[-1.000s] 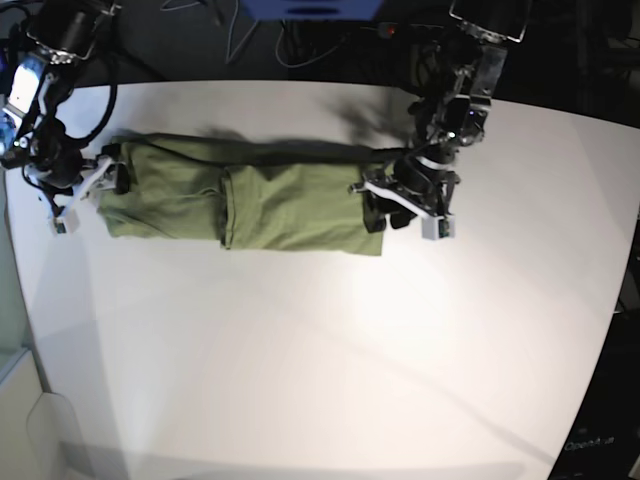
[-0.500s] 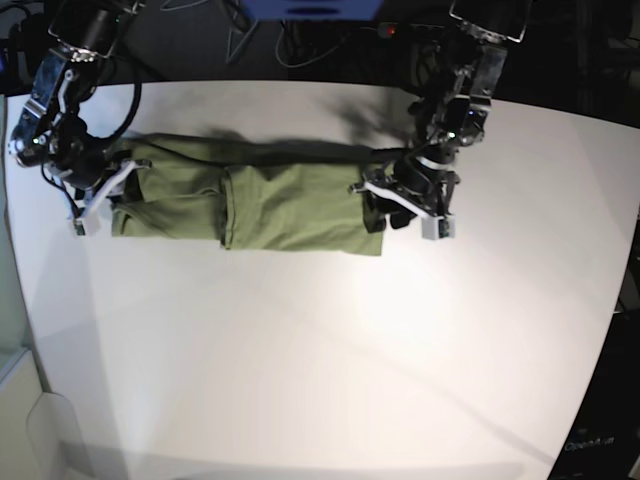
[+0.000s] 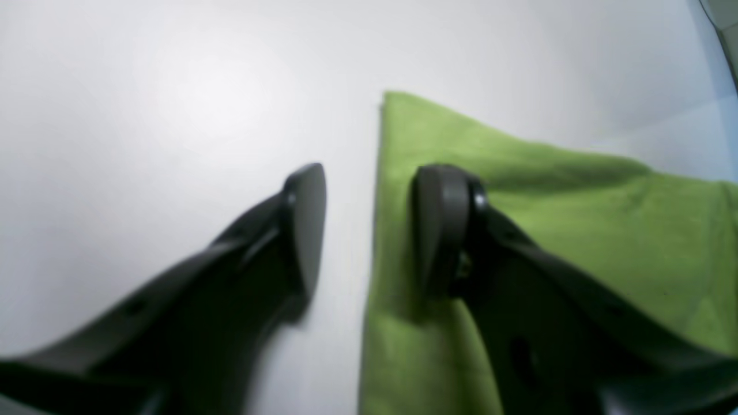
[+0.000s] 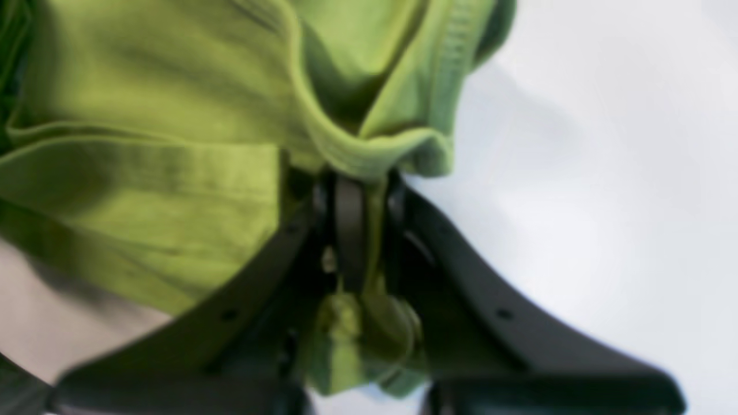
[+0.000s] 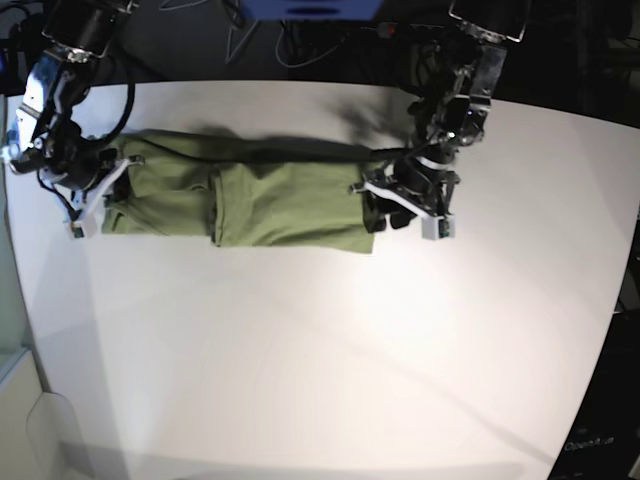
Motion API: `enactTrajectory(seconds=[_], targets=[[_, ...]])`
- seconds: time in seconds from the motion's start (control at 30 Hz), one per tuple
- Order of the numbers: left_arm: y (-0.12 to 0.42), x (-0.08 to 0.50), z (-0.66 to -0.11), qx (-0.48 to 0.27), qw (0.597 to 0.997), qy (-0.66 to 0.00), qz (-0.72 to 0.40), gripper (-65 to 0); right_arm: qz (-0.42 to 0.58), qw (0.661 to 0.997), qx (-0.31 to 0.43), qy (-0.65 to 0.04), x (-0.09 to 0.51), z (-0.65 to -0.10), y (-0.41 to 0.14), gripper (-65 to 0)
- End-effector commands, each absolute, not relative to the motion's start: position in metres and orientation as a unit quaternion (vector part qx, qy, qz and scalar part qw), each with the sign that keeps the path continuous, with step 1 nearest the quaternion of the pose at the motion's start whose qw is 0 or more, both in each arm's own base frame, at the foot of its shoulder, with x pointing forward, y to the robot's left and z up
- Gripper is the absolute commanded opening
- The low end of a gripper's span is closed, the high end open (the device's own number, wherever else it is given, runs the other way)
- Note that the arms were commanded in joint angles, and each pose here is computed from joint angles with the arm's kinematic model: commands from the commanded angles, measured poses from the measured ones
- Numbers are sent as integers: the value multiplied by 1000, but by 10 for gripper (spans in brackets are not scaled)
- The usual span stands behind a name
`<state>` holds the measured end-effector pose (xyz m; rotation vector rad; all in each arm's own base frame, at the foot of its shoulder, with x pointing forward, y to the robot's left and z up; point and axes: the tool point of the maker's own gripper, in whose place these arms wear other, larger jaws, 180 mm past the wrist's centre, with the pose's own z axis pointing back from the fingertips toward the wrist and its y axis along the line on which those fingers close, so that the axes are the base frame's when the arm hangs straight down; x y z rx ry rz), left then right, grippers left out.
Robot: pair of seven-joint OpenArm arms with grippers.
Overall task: Fold the T-shirt properly
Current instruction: 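Grasp the strip's other end with the right gripper and fold it toward the left gripper, then carry the folded end with the right gripper over onto the strip's middle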
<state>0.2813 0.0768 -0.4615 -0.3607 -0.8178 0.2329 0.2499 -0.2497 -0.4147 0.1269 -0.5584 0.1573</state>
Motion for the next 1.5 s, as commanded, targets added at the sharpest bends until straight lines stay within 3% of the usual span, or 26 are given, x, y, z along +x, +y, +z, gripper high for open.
enactTrajectory(seconds=[0.0, 0.33, 0.8, 1.3, 1.47], targets=[[99, 202, -526, -107, 961, -214, 136, -355, 99, 944, 47, -310, 267, -390, -254, -643], [98, 202, -525, -108, 961, -214, 136, -355, 207, 919, 7, -334, 279, -334, -207, -643], [95, 219, -518, -113, 958, -228, 132, -355, 315, 884, 92, -334, 283, -338, -101, -643], [92, 220, -517, -116, 957, -230, 129, -355, 322, 879, 68, -345, 307, -318, -106, -643], [93, 230, -514, -116, 956, -238, 128, -355, 325, 868, 93, -364, 307, -309, -94, -643]])
